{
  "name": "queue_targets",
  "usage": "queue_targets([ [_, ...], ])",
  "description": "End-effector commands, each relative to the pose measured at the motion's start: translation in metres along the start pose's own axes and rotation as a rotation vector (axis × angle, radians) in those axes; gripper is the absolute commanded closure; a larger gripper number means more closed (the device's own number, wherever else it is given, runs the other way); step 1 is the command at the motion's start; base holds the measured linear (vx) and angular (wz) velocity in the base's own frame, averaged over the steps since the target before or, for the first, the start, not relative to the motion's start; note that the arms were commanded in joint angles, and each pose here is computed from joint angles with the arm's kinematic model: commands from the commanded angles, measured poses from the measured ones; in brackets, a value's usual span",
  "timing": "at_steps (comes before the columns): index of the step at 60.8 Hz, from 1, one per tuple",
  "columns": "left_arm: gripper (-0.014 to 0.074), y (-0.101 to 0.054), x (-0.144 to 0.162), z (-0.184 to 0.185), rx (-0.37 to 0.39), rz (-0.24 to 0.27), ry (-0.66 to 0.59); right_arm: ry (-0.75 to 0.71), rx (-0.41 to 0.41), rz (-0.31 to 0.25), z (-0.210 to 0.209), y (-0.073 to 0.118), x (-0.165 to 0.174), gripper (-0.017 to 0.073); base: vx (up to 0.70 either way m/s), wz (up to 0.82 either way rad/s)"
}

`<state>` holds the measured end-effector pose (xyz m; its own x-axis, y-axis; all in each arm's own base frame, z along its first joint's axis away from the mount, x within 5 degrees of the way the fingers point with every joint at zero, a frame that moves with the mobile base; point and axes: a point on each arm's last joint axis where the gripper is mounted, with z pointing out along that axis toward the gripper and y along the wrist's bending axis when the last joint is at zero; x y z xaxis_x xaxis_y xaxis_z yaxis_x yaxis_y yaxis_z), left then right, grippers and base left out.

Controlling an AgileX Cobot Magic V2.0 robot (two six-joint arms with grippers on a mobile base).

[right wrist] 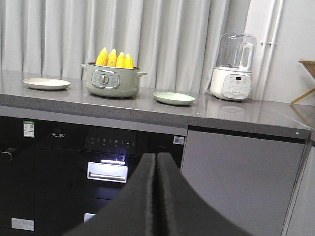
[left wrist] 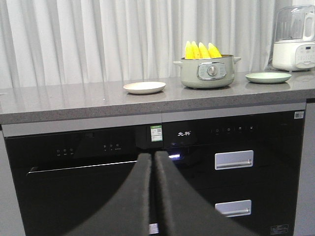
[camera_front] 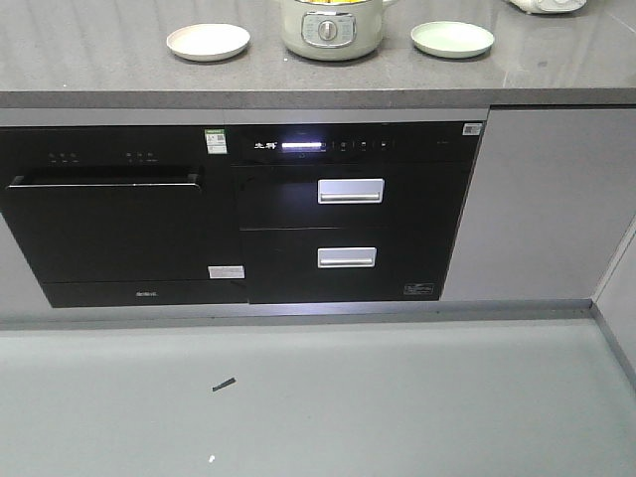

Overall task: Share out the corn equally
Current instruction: 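Drive closer, centering the corn pot between the two plates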

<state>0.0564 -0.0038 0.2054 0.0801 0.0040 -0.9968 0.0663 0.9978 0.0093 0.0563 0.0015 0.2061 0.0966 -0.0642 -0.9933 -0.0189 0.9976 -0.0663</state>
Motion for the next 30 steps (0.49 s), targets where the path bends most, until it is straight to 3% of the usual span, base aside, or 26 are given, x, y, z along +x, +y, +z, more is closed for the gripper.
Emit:
queue_targets([
  [1, 0.0601, -0.0005, -0.0065, -0.0016, 0.007, -0.006, -0.086, -0.079, 0.005, -0.014, -0.0006, -0.0002, -0.0053, 0.0564, 0.07, -0.04],
  [30, 0.0601, -0.0005, -0.0065, -0.0016, 0.007, -0.006, -0.086, -0.079, 0.005, -0.014, -0.0006, -0.0002, -0.0053, 0.0564, 0.08, -0.05],
])
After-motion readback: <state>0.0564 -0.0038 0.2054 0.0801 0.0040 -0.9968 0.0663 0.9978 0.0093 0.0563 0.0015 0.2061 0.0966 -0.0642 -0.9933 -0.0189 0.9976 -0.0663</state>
